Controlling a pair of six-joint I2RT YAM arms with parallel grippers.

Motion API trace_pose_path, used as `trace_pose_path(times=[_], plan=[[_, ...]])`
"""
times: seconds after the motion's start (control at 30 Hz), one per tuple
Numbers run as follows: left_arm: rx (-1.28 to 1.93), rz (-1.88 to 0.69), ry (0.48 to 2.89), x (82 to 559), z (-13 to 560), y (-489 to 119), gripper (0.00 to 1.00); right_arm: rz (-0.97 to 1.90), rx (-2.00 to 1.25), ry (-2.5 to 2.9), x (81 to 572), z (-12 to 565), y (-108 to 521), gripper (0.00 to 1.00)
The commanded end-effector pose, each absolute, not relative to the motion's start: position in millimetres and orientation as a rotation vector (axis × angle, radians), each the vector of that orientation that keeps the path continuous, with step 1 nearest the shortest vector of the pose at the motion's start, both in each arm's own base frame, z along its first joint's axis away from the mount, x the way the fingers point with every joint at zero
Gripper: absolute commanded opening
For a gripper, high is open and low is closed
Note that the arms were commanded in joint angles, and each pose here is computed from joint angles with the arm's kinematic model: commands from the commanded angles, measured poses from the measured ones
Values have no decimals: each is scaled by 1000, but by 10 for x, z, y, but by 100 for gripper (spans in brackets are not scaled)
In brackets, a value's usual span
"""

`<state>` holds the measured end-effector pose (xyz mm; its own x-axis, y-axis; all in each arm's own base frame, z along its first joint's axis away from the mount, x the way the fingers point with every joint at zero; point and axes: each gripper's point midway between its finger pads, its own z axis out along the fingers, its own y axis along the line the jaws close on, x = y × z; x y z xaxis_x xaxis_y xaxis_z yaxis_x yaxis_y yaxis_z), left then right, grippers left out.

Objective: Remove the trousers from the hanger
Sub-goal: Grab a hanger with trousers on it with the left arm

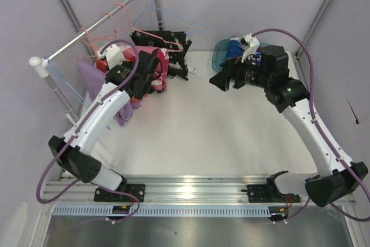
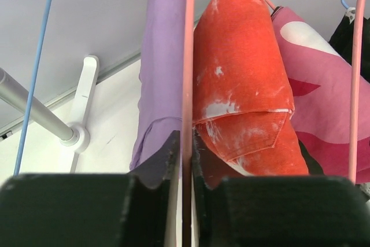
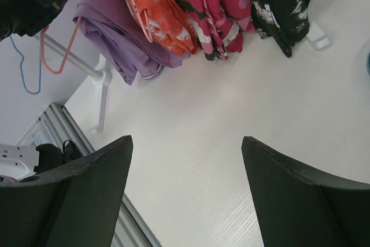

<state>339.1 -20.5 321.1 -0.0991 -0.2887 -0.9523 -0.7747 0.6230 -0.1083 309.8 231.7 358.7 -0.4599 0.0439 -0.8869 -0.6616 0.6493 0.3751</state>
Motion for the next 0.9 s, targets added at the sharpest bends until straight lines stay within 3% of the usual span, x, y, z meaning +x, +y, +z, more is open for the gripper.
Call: trace_pose_path(times=[0.0,0.17,0.87], plan=[[-912,522,1589,3417,3378,-175,13,883,-514,1807,3066,3751,2304,84],[-919,516,1586,3386,3372,-159,1,882,-503,1824,3122,3763,2316,84],[-798,447,1439,3195,4309,-161,0,865,-382,1817,3316,3865,2291,82]])
